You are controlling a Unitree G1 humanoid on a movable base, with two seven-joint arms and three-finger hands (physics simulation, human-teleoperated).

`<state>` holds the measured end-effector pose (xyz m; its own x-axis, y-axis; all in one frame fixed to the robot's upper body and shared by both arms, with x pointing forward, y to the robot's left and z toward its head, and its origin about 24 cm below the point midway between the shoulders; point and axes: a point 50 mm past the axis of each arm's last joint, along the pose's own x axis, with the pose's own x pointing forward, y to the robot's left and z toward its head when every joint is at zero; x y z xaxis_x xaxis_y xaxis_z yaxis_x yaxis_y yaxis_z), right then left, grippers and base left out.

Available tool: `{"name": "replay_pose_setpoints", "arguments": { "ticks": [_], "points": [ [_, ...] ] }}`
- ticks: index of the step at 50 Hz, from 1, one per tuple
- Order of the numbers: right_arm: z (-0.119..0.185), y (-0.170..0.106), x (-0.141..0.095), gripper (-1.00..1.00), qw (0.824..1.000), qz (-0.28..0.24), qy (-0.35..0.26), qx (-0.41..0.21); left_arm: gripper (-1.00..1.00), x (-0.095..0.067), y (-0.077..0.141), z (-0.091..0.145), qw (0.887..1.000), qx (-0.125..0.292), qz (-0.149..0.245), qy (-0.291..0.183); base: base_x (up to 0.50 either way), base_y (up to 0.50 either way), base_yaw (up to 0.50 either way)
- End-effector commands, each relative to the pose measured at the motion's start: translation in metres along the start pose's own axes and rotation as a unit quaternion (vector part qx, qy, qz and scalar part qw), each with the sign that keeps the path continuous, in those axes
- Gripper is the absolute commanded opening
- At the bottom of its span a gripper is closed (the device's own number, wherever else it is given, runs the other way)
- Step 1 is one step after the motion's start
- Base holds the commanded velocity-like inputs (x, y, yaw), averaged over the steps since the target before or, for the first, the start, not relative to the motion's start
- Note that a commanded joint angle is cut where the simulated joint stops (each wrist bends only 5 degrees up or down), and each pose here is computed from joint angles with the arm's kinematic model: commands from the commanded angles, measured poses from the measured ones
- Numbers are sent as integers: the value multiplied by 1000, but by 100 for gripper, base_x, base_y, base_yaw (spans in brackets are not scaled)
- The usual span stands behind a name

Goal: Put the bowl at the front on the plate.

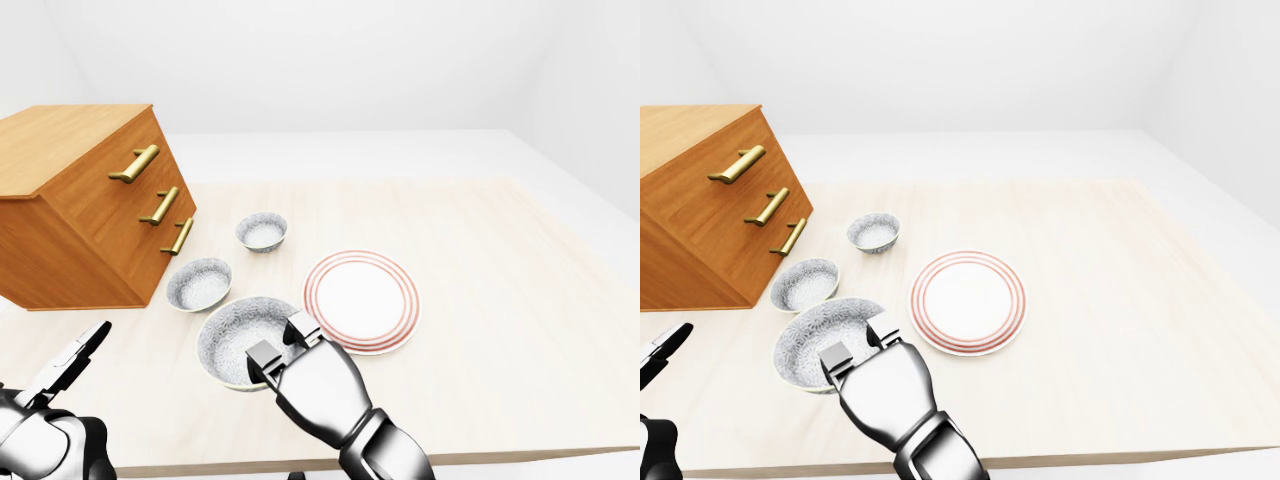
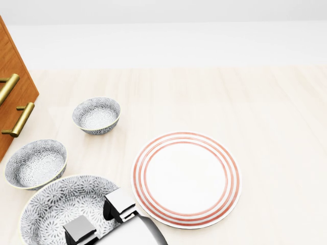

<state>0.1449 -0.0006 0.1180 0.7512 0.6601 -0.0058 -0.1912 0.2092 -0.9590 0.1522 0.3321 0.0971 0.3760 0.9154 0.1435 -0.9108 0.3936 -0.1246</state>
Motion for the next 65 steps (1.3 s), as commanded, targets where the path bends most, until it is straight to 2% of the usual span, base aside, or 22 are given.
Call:
{"name": "replay_pose_setpoints", "arguments": {
  "ticks": [1, 7, 18, 30, 40, 45, 52, 65],
  "points": [
    [-1, -3, -1, -100, 999, -14, 13, -31, 100, 0, 0, 0, 1000, 0, 0, 0, 0, 0, 0],
    [-25, -16, -11, -100, 998, -25, 49, -4, 100, 0, 0, 2, 1000, -1, 0, -4, 0, 0, 0],
    [-66, -50, -33, -100, 983, -63, 167, -46, 100, 0, -1, -1, 1000, 7, 0, 0, 0, 0, 0],
    [-95, -51, -37, -100, 968, -84, 232, -47, 100, 1, -2, 0, 1000, -1, 2, -1, 0, 0, 0],
    [-112, -56, -44, -100, 953, -131, 269, -42, 100, 1, -1, -1, 1000, 0, 2, 3, 0, 0, 0],
    [-122, -53, -50, -100, 948, -131, 288, -43, 100, 0, 0, 3, 1000, -4, 4, -5, 0, 0, 0],
    [-124, -64, -57, -100, 945, -170, 280, -9, 100, 0, 1, 4, 1000, -4, 3, -7, 0, 0, 0],
    [-132, -71, -78, -100, 931, -176, 319, -12, 100, 1, -1, 0, 1000, 3, 3, -1, 0, 0, 0]
  ]
}}
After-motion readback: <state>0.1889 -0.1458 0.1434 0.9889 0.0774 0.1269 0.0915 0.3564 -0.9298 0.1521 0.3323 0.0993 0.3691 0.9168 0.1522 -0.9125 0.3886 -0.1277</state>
